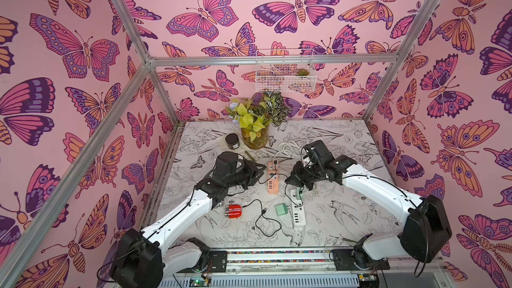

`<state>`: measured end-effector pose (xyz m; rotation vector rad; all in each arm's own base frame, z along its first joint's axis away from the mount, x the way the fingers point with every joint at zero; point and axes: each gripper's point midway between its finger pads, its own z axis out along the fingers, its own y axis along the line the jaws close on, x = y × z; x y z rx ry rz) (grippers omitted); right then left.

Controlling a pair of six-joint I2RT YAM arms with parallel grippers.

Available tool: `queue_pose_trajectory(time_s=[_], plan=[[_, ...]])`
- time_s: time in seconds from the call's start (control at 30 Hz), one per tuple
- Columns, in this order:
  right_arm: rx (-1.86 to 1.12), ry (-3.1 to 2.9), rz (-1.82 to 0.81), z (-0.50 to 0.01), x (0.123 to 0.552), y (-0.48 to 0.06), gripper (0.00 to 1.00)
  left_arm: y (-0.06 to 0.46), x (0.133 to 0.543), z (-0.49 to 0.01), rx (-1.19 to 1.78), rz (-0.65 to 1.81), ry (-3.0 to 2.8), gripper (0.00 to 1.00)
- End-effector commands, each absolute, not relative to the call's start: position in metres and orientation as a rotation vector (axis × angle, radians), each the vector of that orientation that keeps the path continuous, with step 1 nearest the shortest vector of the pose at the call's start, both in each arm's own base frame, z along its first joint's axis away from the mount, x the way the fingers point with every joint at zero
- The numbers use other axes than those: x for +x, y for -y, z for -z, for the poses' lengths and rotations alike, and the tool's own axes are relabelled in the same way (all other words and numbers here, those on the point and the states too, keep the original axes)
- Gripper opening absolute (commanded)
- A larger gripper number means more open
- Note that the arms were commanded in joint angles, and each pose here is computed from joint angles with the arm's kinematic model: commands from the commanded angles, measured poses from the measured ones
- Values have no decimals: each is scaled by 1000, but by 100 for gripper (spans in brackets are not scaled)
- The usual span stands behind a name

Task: Charge the electric shaver
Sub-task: Pick up the charging cable from the center of the board.

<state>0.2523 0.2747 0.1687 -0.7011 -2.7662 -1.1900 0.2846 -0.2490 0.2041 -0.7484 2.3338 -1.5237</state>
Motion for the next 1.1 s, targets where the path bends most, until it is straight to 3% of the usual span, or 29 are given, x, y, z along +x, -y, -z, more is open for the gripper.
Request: queue_pose_trajectory(time_s=[0.0, 0.57, 0.87, 0.97, 1.07], plan=[[-714, 2714, 1295, -185, 256, -279, 0, 261, 284, -214, -577, 1550, -2334, 29], [-714, 2647, 1361, -192, 248, -281, 0, 265, 289, -209, -544, 1509, -2316, 28], [-739, 2638, 1373, -192, 243, -277, 0, 268, 294, -214, -532, 1527, -2293, 9], [-754, 2631, 1386, -193, 244, -278, 0, 268, 293, -214, -527, 1532, -2296, 10], [-773, 2629, 1393, -193, 247, -278, 0, 270, 291, -213, -519, 1540, -2304, 17]])
